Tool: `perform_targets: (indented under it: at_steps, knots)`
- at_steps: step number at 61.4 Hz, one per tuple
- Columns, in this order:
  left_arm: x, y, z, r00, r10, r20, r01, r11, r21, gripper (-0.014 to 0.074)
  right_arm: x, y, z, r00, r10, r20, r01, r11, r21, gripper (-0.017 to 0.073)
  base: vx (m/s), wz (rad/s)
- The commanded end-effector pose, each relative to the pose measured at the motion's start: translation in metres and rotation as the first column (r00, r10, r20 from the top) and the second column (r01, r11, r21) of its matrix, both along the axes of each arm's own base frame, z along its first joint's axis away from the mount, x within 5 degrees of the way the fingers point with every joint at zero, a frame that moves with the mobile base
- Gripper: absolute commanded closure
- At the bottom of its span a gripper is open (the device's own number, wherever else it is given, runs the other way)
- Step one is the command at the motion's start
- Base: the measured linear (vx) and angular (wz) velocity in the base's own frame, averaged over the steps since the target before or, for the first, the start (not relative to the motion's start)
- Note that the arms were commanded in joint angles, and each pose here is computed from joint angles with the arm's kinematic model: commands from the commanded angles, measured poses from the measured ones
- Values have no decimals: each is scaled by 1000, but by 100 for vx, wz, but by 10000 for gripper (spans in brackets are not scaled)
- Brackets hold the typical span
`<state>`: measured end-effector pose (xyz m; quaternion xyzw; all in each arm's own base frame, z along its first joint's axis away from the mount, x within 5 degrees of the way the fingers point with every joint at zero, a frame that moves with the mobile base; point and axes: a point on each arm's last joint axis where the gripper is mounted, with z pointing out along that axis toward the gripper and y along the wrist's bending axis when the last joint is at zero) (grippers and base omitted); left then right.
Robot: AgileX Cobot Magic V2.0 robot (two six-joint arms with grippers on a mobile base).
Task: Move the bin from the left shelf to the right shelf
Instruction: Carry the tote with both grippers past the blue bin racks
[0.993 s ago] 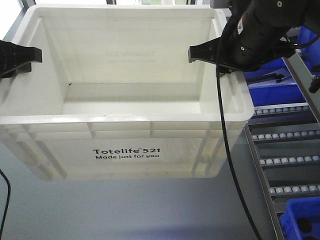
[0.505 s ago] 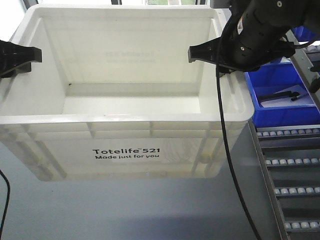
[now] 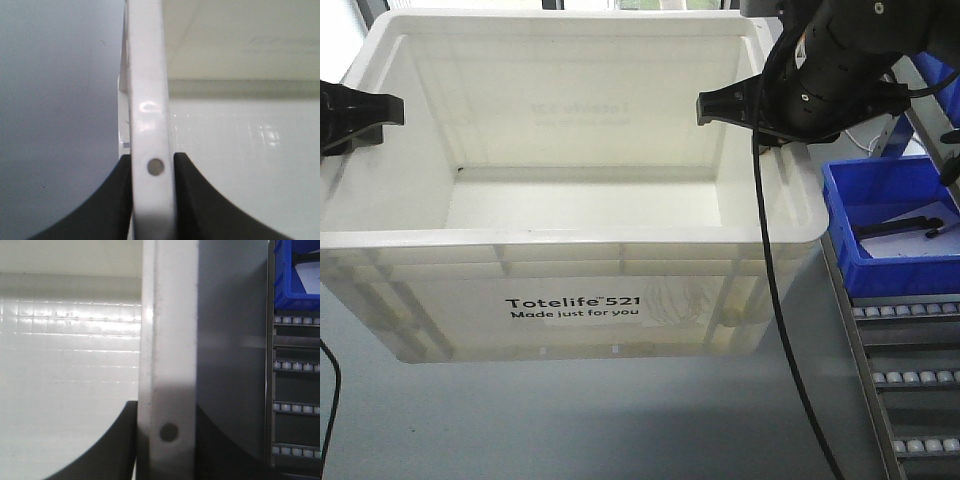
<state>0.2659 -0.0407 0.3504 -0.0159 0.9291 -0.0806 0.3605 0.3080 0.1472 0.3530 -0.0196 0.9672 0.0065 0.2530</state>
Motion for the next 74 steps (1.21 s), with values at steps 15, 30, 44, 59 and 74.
perform_targets:
  at_steps: [15, 30, 44, 59, 74]
  knots:
    - [-2, -1, 35, 978, -8, 209, 11, 1000, -12, 502, -1, -14, 33, 985, 7, 175, 1, 999, -45, 550, 25, 3]
    - [-2, -1, 35, 978, -8, 209, 11, 1000, -12, 502, -1, -14, 33, 985, 7, 175, 1, 999, -45, 550, 26, 5]
    - [-2, -1, 35, 978, -8, 209, 11, 1000, -12, 502, -1, -14, 33, 985, 7, 175, 1, 999, -45, 550, 27, 6]
    - [-2, -1, 35, 978, -8, 209, 11, 1000, -12, 502, -1, -14, 33, 985, 7, 175, 1, 999, -45, 550, 27, 6]
    - [-2, -1, 35, 978, -8, 209, 11, 1000, -12, 502, -1, -14, 33, 985, 7, 175, 1, 999, -45, 550, 26, 5]
